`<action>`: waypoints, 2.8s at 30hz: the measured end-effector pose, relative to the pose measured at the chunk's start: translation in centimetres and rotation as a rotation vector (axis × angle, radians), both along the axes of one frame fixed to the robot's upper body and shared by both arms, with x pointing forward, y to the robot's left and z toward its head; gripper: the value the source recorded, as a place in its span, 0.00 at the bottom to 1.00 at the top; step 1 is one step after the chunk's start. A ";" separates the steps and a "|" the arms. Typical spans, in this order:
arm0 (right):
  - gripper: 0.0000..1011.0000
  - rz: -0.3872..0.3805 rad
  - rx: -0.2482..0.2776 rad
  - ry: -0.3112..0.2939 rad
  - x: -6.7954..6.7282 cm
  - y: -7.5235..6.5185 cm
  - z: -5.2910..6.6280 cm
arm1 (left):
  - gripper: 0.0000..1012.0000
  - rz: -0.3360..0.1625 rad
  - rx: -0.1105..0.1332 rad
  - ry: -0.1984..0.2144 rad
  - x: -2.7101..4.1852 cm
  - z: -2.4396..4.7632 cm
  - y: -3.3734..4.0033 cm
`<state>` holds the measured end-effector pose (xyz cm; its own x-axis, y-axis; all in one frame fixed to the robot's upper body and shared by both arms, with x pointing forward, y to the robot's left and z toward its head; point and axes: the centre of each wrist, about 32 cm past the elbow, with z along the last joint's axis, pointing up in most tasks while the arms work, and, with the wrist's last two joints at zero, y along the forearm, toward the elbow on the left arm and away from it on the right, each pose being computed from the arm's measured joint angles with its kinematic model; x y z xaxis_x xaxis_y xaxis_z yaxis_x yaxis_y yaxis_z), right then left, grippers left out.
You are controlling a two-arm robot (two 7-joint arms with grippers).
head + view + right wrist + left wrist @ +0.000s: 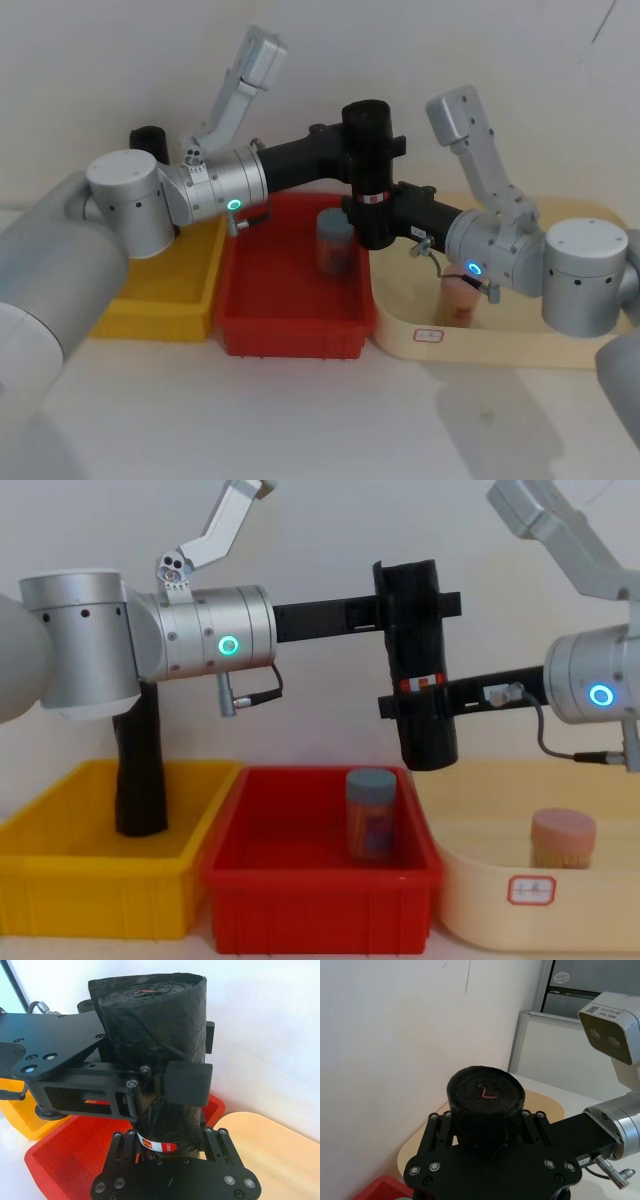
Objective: Pick up the garbage bag with the one hand and transfer it to the other hand.
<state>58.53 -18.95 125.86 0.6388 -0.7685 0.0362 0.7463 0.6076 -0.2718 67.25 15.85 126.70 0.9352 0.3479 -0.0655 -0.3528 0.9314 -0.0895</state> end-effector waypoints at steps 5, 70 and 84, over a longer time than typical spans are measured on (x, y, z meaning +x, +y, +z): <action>0.56 0.000 0.000 0.000 0.0 0.0 0.0 | 0.66 0.000 0.000 0.000 0.00 0.00 0.00; 0.99 -0.406 0.069 0.011 1.5 -10.4 1.2 | 0.99 0.000 0.000 0.000 0.00 -0.01 0.01; 0.99 -0.412 0.074 0.013 1.6 -10.7 1.1 | 0.99 0.000 0.000 0.000 0.00 -0.01 0.00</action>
<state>60.08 -29.65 126.96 0.2777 -0.9600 -0.0349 0.9278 0.2775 -0.2494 67.25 15.85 126.70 0.9351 0.3482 -0.0655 -0.3531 0.9313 -0.0892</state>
